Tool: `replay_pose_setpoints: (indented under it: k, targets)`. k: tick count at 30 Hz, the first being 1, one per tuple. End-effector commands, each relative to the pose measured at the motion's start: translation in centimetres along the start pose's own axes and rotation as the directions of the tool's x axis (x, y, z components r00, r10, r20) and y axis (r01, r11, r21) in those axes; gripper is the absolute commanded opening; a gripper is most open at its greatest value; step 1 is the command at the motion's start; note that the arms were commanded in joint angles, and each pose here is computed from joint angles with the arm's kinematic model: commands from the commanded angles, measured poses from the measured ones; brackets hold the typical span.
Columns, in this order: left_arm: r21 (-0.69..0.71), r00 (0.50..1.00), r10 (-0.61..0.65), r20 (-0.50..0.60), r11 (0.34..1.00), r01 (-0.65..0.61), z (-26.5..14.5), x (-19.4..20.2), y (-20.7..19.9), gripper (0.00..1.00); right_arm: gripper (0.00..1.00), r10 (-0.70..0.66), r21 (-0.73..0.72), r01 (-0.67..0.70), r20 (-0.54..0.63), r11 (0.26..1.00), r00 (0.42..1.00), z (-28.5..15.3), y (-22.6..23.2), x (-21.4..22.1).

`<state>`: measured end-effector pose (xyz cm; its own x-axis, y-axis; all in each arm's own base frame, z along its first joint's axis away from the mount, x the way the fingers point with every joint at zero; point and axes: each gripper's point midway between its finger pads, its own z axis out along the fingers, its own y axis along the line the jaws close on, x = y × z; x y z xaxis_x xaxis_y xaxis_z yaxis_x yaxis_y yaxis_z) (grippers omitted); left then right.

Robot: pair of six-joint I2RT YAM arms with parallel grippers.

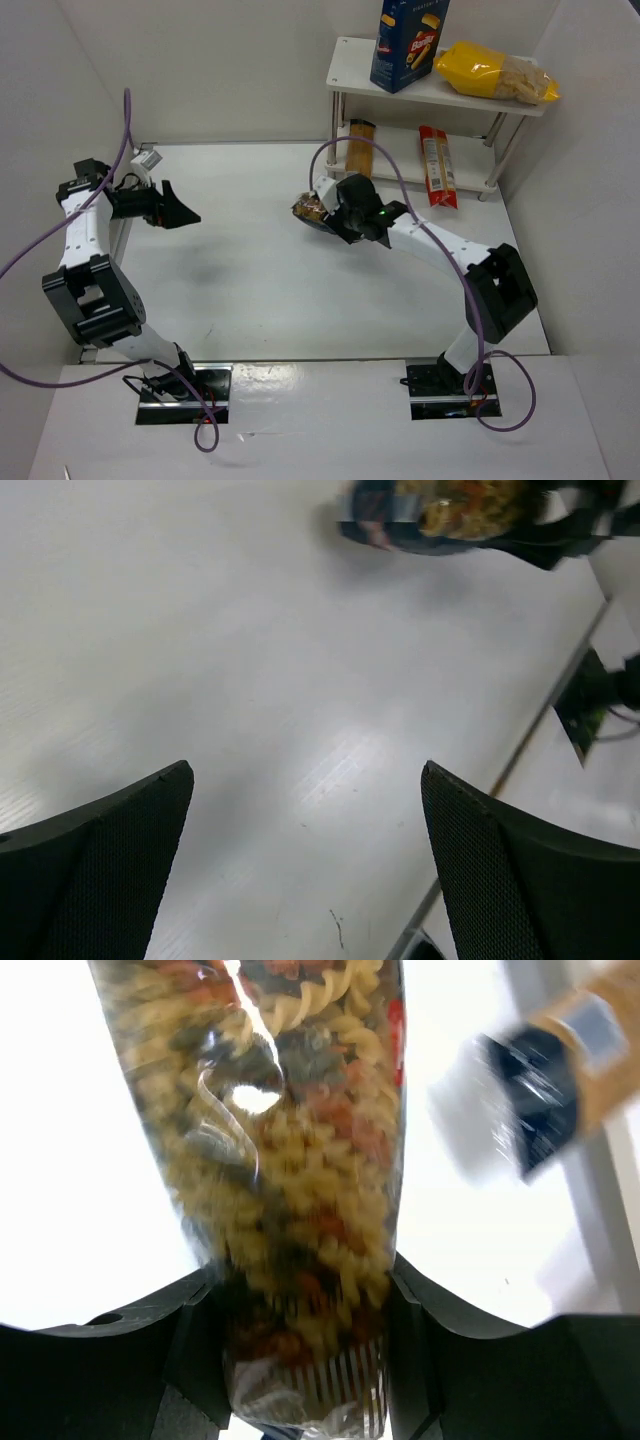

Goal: Place and organize the pasta boxes and bags onto the shelf

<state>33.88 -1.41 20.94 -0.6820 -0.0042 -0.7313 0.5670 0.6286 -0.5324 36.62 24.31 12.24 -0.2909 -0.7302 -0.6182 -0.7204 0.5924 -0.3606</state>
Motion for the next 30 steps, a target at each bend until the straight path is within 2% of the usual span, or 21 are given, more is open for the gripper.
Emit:
replay_pose_setpoints:
  k: [1,5,12,21,25,30]
  targets:
    - [-0.102,0.999,-0.003,0.039,0.995,0.007,-2.0,0.4,0.0,1.0,0.0,0.077,-0.051,-0.067,0.241,0.996,0.968,-5.7,-2.5,-5.8]
    - [-0.262,0.998,0.046,0.044,0.965,-0.033,-3.4,1.9,0.2,1.0,0.0,0.095,-0.043,-0.087,0.253,0.995,0.963,-8.0,-4.3,-5.0]
    - [-0.422,0.982,0.167,0.084,0.899,-0.117,-5.0,3.4,-1.9,1.0,0.0,0.141,-0.068,-0.126,0.315,0.99,0.939,-11.6,-5.6,-4.4]
    - [-0.577,0.98,0.157,0.122,0.814,-0.059,-7.5,4.6,-0.5,1.0,0.0,0.2,0.009,-0.219,0.38,0.976,0.903,-15.8,-9.6,-4.3]
    - [-0.622,0.978,0.172,0.12,0.781,-0.061,-8.2,4.9,-0.1,1.0,0.0,0.238,0.173,-0.323,0.385,0.931,0.892,-16.5,-13.0,-3.2]
    - [-0.639,0.976,0.177,0.13,0.768,-0.054,-8.7,4.9,0.2,1.0,0.0,0.21,0.333,-0.342,0.372,0.879,0.904,-17.1,-15.8,-2.1]
